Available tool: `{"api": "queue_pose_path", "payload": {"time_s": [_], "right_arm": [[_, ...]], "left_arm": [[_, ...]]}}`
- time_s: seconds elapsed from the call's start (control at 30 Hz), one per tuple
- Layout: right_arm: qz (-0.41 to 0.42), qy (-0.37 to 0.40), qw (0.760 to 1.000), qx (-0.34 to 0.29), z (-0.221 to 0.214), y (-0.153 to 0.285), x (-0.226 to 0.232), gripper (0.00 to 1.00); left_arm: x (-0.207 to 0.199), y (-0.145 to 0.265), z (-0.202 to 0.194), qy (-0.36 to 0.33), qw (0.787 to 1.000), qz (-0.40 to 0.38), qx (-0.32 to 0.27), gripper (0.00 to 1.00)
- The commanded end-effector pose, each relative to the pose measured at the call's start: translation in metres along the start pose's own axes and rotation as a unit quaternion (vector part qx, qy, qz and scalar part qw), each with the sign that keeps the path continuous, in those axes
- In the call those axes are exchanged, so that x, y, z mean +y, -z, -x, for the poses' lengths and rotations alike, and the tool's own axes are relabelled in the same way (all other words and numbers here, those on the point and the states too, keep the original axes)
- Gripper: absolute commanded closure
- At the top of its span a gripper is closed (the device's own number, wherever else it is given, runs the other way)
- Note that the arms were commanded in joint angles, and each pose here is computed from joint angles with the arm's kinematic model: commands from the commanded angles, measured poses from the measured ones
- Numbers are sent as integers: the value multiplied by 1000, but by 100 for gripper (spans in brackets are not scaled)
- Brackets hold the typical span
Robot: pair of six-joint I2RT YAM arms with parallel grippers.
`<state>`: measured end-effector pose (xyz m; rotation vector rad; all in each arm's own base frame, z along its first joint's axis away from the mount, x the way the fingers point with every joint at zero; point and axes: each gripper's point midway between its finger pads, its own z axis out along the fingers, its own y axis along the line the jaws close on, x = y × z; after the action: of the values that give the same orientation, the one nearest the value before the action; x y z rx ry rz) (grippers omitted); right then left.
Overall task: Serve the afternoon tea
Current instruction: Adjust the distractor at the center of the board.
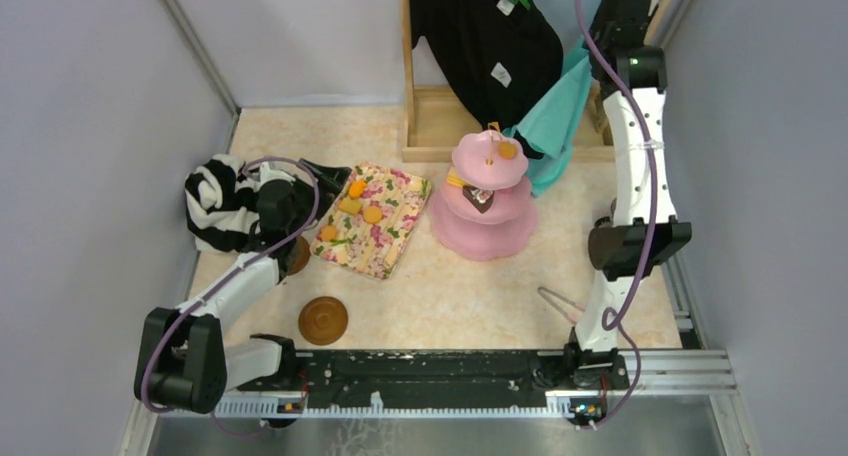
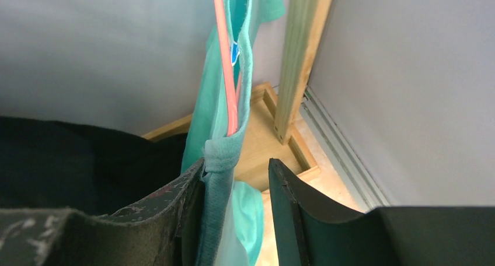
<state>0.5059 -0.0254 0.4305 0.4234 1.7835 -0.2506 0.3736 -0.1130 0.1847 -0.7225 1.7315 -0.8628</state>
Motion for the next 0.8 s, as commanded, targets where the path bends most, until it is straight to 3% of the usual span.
{"api": "queue_pose_path", "payload": {"time_s": [0.0,0.5,0.6,0.77], "right_arm": [[-6,-59,996,-64,50,21,-32,100],[-65,-99,991,-69,55,6,-99,98],[-81,-97,989,-73,57,8,-106,86],[-69,-104,989,-75,56,14,-104,53]], "left_arm": [[-21,-7,3,-10,1000,-22,-11,5],[-39,-20,-10,-23,999,-28,-1,6],[-39,-20,-11,-24,999,-27,-1,6],[-41,-21,-11,-24,999,-29,-2,6]]}}
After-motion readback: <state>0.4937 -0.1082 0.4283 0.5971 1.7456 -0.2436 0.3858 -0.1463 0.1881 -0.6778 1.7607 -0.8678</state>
